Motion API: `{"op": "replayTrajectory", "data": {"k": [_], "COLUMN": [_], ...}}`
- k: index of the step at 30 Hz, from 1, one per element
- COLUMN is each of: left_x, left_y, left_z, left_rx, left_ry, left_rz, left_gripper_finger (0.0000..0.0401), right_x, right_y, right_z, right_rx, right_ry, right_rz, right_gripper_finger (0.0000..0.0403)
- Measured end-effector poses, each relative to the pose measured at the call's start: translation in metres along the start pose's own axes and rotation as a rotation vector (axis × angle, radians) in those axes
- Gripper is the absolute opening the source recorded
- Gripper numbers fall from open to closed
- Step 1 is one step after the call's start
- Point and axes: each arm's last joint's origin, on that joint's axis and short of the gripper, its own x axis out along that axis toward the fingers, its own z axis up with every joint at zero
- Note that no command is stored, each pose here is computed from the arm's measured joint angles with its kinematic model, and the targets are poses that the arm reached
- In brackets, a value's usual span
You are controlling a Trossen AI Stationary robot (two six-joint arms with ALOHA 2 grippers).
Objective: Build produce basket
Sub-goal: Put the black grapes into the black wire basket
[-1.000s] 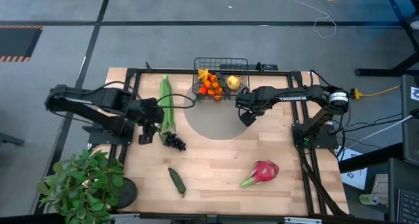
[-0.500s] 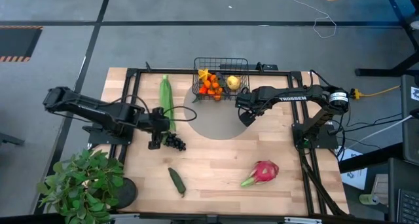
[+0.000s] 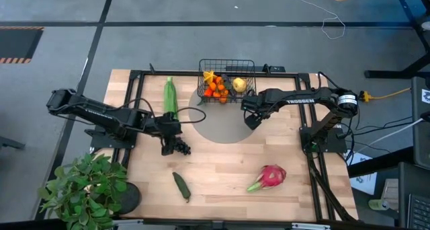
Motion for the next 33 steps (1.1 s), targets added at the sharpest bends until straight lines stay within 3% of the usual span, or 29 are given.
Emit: {"op": "replayTrajectory", "data": {"k": [8,12,16,23,28,33], "left_x": [0.010,0.027,0.044,0.067,0.076,0.076], "left_y": [-0.008,-0.020,-0.026,-0.028,-0.028,-0.030], "left_z": [-0.006,-0.015,-0.023,-0.037,-0.043,-0.039], "left_rx": [0.013,0.084,0.134,0.164,0.123,0.092], "left_ry": [0.066,0.152,0.207,0.317,0.355,0.347], "left_rz": [-0.013,-0.027,0.032,0.089,0.107,0.100], "left_gripper_finger": [0.0217,0.0223,0.0224,0.0224,0.0221,0.0174], "right_x": [0.000,0.000,0.000,0.000,0.000,0.000], "right_y": [0.000,0.001,0.001,0.001,0.001,0.001], "right_z": [0.000,0.000,0.000,0.000,0.000,0.000], "right_rx": [-0.001,-0.001,-0.002,-0.001,-0.001,-0.001], "right_ry": [0.002,0.002,0.002,0.003,0.003,0.003], "right_rz": [0.006,0.007,0.007,0.007,0.007,0.007], "right_gripper_finger": [0.0279,0.0279,0.0279,0.0279,0.0279,0.0279]}}
